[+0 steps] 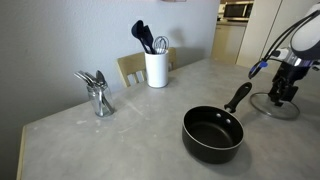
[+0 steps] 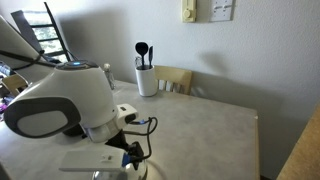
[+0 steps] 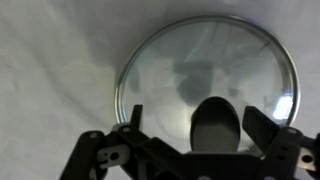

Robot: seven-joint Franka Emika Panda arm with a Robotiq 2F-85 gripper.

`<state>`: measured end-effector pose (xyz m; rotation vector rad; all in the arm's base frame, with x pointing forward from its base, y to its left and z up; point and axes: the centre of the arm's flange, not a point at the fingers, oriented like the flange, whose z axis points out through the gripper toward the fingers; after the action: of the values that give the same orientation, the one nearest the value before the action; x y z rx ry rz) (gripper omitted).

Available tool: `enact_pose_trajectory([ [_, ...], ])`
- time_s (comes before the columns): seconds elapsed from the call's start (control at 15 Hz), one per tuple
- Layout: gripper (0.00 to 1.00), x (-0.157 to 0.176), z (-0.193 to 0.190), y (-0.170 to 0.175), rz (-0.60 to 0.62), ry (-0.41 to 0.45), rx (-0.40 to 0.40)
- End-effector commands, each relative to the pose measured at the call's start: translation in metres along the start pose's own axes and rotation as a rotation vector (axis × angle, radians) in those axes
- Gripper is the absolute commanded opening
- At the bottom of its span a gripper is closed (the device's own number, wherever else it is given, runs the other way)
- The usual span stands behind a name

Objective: Close the pot with the lid

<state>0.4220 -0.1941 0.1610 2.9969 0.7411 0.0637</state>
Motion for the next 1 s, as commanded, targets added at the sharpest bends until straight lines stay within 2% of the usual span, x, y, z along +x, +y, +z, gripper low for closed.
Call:
enact_pose_trajectory([
  [0.0,1.00,0.013,0.009,0.013,0.016,0.012,0.019],
  [0.47,1.00,0.021,-0.003,0.013,0.041,0.002,0.005],
  [0.67,1.00,0.020,-0.010,0.007,0.100,-0.056,-0.005],
  [0.93,1.00,0.020,-0.018,0.002,0.132,-0.092,0.008],
])
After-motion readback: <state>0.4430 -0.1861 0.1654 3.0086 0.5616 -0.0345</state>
